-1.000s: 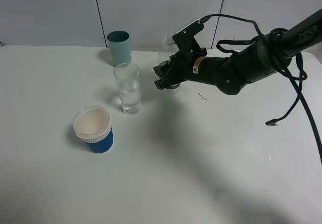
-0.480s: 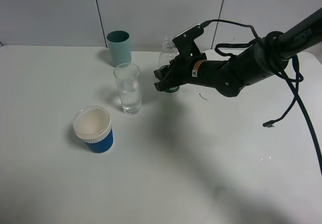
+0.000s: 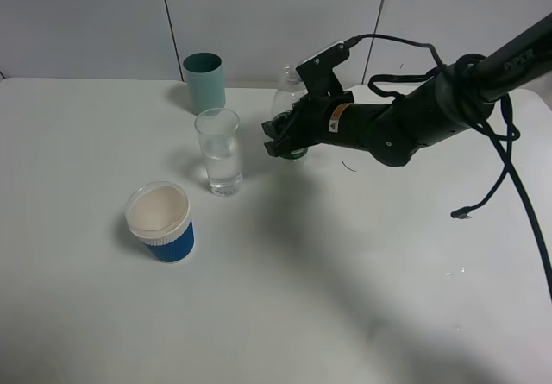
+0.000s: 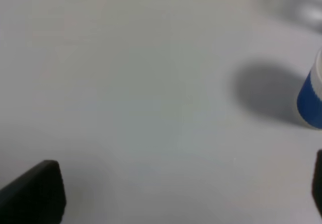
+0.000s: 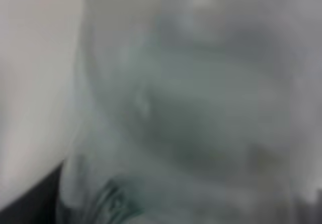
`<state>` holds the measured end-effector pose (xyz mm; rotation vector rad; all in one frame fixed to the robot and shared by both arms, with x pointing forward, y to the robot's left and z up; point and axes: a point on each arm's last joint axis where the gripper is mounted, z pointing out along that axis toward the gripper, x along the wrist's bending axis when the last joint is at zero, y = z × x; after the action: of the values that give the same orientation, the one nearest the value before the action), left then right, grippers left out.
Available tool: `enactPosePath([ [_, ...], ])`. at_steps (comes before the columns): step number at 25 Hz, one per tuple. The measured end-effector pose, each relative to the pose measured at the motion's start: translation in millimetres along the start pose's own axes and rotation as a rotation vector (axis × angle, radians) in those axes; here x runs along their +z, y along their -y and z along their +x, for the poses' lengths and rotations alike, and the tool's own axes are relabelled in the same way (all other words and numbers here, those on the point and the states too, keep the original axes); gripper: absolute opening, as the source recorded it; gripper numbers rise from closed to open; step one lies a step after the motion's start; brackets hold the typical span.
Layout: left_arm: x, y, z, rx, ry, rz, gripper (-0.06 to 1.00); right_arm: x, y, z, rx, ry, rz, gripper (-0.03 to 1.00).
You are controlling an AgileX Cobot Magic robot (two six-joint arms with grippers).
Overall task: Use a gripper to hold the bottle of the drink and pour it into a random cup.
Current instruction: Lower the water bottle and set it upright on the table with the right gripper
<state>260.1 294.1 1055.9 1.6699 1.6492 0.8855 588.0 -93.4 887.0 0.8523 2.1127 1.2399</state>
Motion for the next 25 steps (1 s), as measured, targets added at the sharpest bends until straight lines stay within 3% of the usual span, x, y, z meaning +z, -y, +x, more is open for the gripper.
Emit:
enactPosePath([
  [3,0,0,0,0.000,0.000,0.000,0.99,1,2,0,0.015,-0.001,0.004,0.84],
  [6,0,0,0,0.000,0.000,0.000,0.99,1,2,0,0.020,-0.001,0.004,0.90],
  [25,0,0,0,0.000,0.000,0.000,0.99,-28,-44,-7,0.036,0.024,-0.044,0.92],
])
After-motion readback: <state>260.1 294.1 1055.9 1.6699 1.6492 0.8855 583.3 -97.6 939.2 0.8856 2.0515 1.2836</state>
